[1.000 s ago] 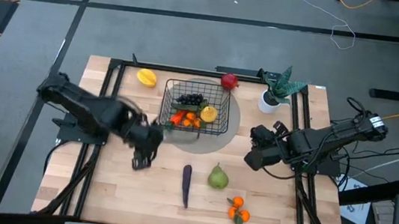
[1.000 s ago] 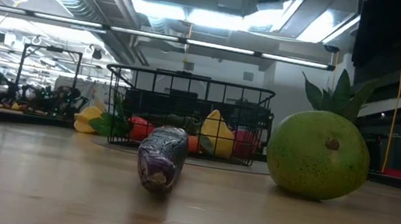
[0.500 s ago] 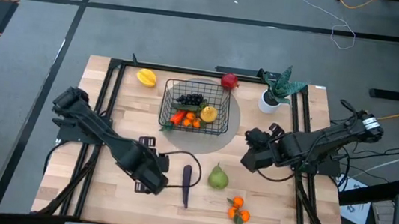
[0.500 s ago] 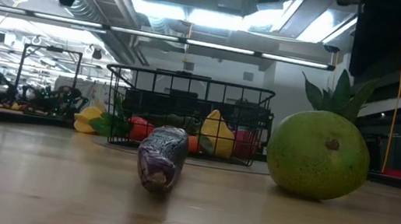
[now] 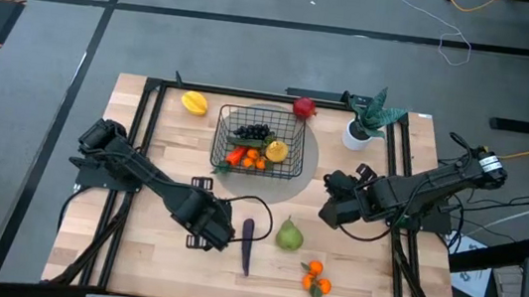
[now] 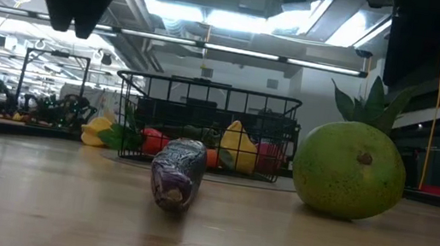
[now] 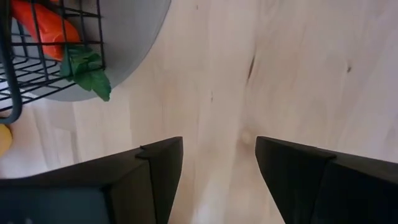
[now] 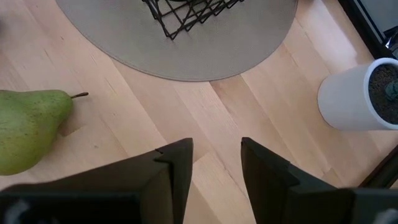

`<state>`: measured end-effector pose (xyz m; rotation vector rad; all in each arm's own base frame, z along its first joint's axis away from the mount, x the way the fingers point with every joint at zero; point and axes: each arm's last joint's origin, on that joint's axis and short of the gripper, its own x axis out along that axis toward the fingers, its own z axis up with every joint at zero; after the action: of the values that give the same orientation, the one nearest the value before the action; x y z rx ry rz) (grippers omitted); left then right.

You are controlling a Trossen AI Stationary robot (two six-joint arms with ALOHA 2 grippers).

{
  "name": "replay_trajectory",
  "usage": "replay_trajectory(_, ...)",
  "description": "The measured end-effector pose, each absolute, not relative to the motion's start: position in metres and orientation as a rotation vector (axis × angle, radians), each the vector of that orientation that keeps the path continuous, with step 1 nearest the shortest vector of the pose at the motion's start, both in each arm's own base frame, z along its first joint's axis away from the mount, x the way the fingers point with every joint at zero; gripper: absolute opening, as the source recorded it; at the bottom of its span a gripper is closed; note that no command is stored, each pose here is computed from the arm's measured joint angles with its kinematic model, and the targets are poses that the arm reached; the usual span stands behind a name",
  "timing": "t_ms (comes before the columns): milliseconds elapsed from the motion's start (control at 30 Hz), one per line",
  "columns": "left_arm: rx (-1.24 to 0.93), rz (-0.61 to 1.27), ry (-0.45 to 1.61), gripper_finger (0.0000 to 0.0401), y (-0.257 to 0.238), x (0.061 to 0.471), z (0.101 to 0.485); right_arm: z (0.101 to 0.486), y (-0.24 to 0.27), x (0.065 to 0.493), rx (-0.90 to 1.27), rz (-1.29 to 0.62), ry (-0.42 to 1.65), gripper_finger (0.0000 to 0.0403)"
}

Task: Build produce basket
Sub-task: Put the violet eggplant into the wire basket

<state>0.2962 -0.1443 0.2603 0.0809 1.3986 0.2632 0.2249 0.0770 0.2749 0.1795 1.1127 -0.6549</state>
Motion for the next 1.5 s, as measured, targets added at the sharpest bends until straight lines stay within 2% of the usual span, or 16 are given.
replay_trajectory(300,0.023,0.229,1.296,0.0191,-0.149,0.307,0.261,0.275,0.077,0.225,0.181,-0.655,1.112,0.0126)
replay_trajectory(533,0.047,-0.047,0.980,0.0191,-0.176,0.338,0.268,0.275,0.077,0.225,0.181,-0.656,1.111,0.0126)
replay_trajectory(667,0.065,-0.174,0.895,0.0191,-0.188,0.350,0.265,0.275,0.077,0.225,0.182,-0.655,1.111,0.0126)
replay_trajectory(1033,0.165,-0.349,0.979,0.0191,-0.199,0.370,0.217,0.275,0.077,0.225,0.179,-0.656,1.112,0.0126)
replay_trajectory(1233,0.181,-0.332,1.068,0.0191,-0.190,0.379,0.190,0.275,0.077,0.225,0.179,-0.656,1.111,0.0126)
replay_trajectory(1500,0.241,-0.369,1.072,0.0187,-0.185,0.384,0.182,0.275,0.077,0.225,0.180,-0.656,1.109,0.0126)
